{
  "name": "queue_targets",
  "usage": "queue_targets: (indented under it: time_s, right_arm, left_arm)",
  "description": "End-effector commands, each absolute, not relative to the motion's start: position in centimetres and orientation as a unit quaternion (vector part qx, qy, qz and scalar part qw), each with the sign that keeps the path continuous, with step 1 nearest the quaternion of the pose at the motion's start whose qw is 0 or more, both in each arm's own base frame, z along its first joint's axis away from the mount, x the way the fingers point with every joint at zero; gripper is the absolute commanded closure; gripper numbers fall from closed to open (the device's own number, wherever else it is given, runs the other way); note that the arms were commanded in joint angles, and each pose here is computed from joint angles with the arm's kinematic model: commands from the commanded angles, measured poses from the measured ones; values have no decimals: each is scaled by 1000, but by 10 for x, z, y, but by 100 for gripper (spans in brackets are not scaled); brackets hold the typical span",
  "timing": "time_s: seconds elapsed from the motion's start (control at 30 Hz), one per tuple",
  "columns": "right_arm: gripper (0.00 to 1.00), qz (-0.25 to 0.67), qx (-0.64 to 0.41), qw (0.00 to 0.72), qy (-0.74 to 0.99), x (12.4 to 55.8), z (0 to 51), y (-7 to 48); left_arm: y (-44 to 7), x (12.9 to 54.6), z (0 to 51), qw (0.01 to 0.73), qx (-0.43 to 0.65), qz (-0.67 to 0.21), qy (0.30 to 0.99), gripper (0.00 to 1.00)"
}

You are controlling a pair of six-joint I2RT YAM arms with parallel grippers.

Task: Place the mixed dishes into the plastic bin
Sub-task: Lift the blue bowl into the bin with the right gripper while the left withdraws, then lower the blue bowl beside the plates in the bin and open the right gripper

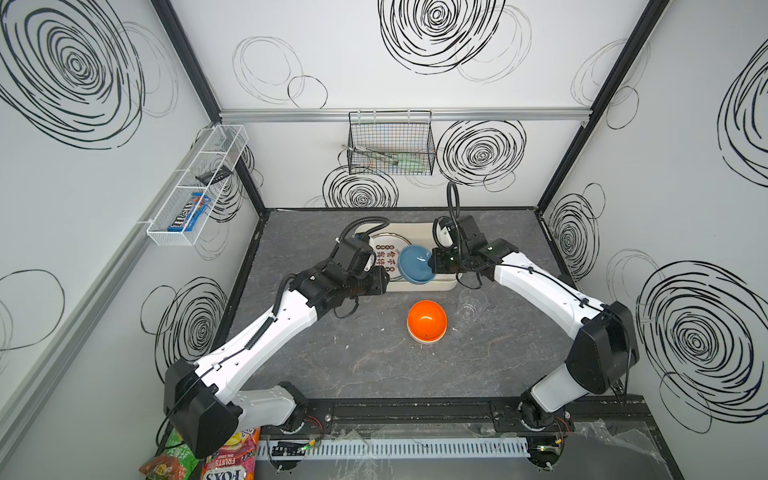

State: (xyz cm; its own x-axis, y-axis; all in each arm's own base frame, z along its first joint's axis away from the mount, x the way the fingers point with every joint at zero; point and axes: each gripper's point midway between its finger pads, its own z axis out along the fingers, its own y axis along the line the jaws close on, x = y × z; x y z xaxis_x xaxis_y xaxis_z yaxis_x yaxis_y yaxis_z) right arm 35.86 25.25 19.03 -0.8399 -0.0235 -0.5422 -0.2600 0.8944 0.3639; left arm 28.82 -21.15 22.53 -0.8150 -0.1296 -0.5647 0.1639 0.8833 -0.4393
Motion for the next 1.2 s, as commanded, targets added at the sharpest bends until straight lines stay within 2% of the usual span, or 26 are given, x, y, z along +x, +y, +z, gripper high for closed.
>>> queue_targets:
  time_s: [0.0,0.27,0.5,1.17]
  right_arm:
    - [95,200,-71,289,934,379,197,246]
    - [96,152,-36,278,948,421,171,225]
    - [98,106,1,229,968,454,137,207]
    - [98,64,55,232,969,515,95,180]
  left_arm:
    - [-203,281,224,302,-3,-254,919,54]
    - [-184,268,205,290,-27,-256,922,51]
    - [-175,260,197,285,-40,-262,921,46]
    - [-161,244,176,266,-66,-262,925,45]
